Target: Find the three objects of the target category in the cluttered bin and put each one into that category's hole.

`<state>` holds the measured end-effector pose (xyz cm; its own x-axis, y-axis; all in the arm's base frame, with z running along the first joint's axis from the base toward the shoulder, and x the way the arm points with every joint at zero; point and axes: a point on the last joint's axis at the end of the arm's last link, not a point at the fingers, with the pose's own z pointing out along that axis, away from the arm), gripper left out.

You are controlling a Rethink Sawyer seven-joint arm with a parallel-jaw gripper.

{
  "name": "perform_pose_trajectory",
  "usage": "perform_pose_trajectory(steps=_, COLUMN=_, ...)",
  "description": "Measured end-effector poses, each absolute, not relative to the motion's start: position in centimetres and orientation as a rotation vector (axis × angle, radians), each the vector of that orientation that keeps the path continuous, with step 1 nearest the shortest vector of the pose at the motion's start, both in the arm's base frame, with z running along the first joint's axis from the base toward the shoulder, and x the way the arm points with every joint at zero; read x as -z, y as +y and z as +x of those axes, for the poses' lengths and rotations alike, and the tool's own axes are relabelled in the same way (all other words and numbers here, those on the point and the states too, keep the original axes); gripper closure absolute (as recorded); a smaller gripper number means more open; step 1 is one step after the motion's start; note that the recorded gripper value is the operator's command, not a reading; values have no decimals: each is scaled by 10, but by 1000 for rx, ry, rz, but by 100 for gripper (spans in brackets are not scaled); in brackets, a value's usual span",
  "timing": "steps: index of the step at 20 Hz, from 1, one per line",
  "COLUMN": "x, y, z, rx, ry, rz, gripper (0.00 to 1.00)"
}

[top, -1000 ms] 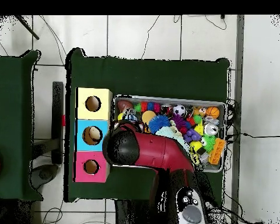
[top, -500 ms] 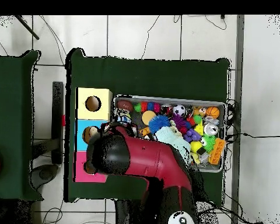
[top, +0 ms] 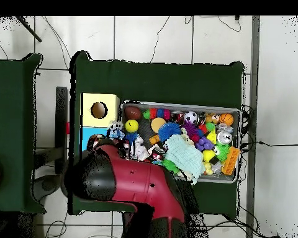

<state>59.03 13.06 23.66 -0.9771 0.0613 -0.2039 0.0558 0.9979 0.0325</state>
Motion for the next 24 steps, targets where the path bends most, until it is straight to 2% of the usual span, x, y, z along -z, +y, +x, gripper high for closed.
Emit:
perform_pose_trajectory(steps=14, x=-218, y=170, z=548, rx=-90, ry=3009, rz=224, gripper=100)
perform_pose_trajectory(steps=24, x=-188, y=168, z=551, rx=-76, ry=2987, rz=267, gripper=100)
